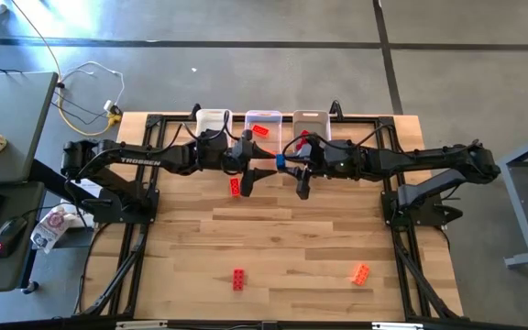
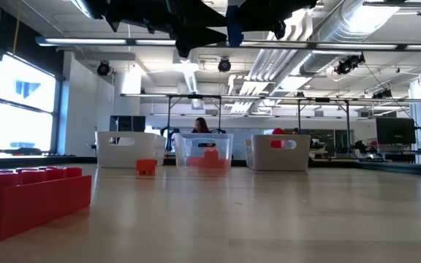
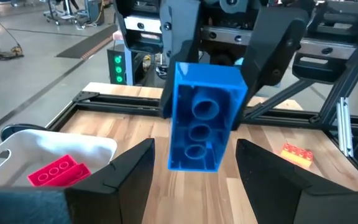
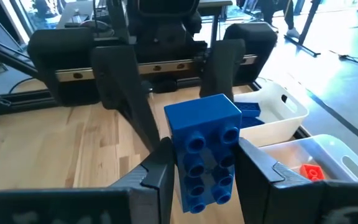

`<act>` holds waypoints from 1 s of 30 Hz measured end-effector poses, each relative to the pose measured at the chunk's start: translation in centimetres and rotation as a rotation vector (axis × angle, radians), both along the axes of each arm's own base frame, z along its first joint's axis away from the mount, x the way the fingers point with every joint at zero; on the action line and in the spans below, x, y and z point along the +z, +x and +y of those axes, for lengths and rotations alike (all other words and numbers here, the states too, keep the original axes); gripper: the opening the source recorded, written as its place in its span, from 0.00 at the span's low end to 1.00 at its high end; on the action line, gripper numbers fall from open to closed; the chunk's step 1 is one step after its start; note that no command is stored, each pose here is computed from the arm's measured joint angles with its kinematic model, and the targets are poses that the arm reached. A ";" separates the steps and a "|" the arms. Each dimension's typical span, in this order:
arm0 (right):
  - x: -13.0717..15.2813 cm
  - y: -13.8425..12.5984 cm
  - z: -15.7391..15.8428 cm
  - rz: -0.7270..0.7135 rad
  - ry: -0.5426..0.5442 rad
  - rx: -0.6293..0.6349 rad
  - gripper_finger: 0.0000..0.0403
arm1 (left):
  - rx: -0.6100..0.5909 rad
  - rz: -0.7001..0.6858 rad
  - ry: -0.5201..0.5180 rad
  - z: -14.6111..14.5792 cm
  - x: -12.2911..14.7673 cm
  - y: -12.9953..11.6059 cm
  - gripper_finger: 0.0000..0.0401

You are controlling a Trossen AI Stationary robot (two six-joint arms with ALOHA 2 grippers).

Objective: Sort & place blocks by color
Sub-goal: Put the blue game piece into the white bin

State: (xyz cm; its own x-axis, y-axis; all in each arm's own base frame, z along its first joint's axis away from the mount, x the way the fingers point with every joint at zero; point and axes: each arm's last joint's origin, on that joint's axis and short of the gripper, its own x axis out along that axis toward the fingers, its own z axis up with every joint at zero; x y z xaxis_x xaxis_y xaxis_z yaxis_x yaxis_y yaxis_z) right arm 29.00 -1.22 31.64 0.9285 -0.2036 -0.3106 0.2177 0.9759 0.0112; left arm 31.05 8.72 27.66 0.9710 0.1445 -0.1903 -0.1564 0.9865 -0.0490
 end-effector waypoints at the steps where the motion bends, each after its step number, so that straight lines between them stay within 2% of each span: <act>1: 0.0 0.0 0.0 0.000 0.001 0.001 0.26 | 0.000 -0.004 0.001 0.0 0.0 0.0 0.53; 11: 0.6 0.2 0.2 -0.074 0.026 0.036 0.26 | -0.002 -0.020 0.006 0.0 0.2 0.0 0.53; 18: 0.8 0.2 0.2 -0.094 0.056 0.030 0.26 | -0.017 -0.057 0.086 0.0 0.7 0.1 0.53; 25: 1.1 0.3 0.2 -0.128 0.062 0.036 0.26 | -0.052 -0.080 0.087 -0.1 0.9 0.1 0.53; 30: 1.1 0.3 0.2 -0.128 0.062 0.036 0.26 | -0.054 -0.079 0.089 -0.1 0.9 0.1 0.46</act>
State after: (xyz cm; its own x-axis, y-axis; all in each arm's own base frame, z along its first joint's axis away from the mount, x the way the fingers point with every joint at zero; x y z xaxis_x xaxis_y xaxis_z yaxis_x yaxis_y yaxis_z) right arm 29.33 -0.99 32.73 0.9678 -0.1531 -0.2000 0.1751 0.9797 0.0976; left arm 31.19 8.64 28.52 0.9893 0.1050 -0.1016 -0.1025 0.9943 0.0295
